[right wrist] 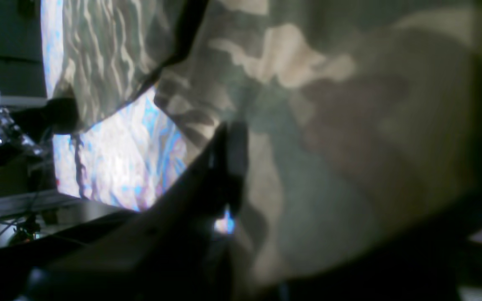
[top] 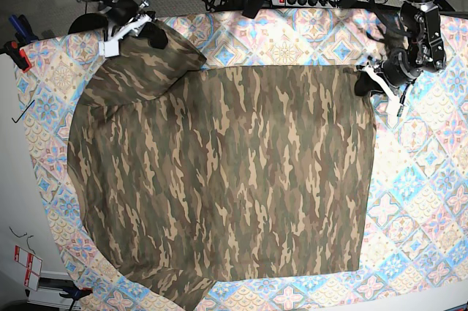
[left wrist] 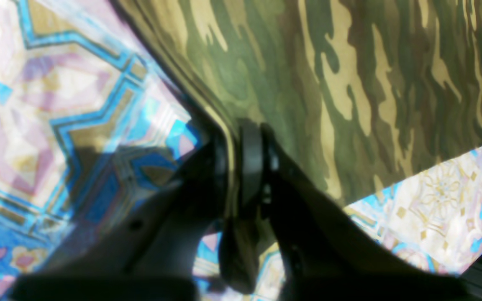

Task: Fold the T-shirt properly
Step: 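Lift the shoulder edge with both grippers and pull it taut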

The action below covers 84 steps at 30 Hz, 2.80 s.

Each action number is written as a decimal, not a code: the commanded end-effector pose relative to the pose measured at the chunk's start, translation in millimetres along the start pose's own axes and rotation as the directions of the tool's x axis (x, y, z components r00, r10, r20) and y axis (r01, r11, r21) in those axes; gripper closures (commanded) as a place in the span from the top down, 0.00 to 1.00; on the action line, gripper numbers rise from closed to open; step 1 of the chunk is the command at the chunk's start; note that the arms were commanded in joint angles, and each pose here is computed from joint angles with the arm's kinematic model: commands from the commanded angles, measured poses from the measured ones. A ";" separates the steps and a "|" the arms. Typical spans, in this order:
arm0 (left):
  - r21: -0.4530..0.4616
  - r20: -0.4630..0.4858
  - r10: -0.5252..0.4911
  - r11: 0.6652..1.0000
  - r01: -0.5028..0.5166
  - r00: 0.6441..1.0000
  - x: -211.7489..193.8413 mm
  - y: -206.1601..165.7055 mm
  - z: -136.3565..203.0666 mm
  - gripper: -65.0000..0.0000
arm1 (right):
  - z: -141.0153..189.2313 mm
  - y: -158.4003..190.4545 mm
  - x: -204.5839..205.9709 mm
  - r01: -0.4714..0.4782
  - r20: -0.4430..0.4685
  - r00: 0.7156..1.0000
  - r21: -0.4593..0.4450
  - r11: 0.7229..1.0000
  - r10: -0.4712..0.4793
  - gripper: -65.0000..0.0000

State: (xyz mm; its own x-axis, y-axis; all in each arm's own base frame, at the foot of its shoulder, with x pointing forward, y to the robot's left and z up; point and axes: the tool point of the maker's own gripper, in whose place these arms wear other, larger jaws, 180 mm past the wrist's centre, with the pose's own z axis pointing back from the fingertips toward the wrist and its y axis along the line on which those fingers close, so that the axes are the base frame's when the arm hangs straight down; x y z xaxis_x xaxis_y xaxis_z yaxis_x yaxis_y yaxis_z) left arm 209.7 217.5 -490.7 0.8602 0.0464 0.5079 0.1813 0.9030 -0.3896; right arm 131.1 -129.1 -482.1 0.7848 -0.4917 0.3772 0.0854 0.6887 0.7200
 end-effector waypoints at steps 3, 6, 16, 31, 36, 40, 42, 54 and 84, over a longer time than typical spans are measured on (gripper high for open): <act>-0.044 -0.130 -0.014 0.999 0.008 0.991 -39.1 -20.6 -11.3 0.00 | 3.6 -2.5 1.9 -0.014 -0.002 1.000 -0.007 1.000 0.014 0.00; -0.036 -0.134 -0.017 0.999 0.012 0.991 -39.0 -16.2 -8.3 0.00 | 8.2 -7.6 6.2 -0.034 -0.007 0.999 -0.018 0.999 0.034 0.00; -0.003 -0.163 -0.004 1.000 0.004 0.987 -56.9 -2.8 6.4 0.00 | 32.0 -31.4 17.6 -0.033 0.026 0.999 -0.090 0.995 0.036 0.00; 0.078 -0.187 0.004 0.997 0.011 0.982 -64.7 32.9 37.7 0.00 | 49.5 -2.9 12.1 -0.203 0.023 0.978 -0.077 0.976 0.205 0.00; 0.131 -0.180 0.050 0.991 -0.026 0.982 -74.5 47.7 53.8 0.00 | 54.7 -4.1 7.0 -0.194 0.014 0.980 -0.123 0.973 0.197 0.00; 0.178 -0.159 0.090 0.982 -0.061 0.983 -79.7 61.3 69.1 0.00 | 56.6 -2.3 7.5 -0.198 0.016 0.979 -0.122 0.973 0.201 0.00; 0.182 -0.156 0.093 0.981 -0.064 0.983 -79.7 62.5 70.4 0.00 | 57.3 -2.7 6.3 -0.196 0.013 0.980 -0.123 0.973 0.199 0.00; 0.263 -0.151 0.140 0.960 -0.096 0.979 -94.5 86.8 104.2 0.00 | 62.3 3.9 11.4 -0.235 0.060 0.968 -0.124 0.964 0.243 0.00; 0.286 -0.237 0.055 0.958 0.016 0.970 -32.0 91.9 109.8 0.00 | 63.9 18.3 66.0 -0.367 0.120 0.910 -0.215 0.905 0.398 0.00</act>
State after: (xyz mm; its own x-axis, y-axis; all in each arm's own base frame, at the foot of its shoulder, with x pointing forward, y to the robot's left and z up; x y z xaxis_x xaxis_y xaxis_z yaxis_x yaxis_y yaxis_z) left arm 141.1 334.3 -467.0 0.9615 0.0018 0.2749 0.0486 0.9831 -0.1765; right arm 136.9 -178.3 -417.7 0.7051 -0.2421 0.6666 -0.0603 0.9161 0.3965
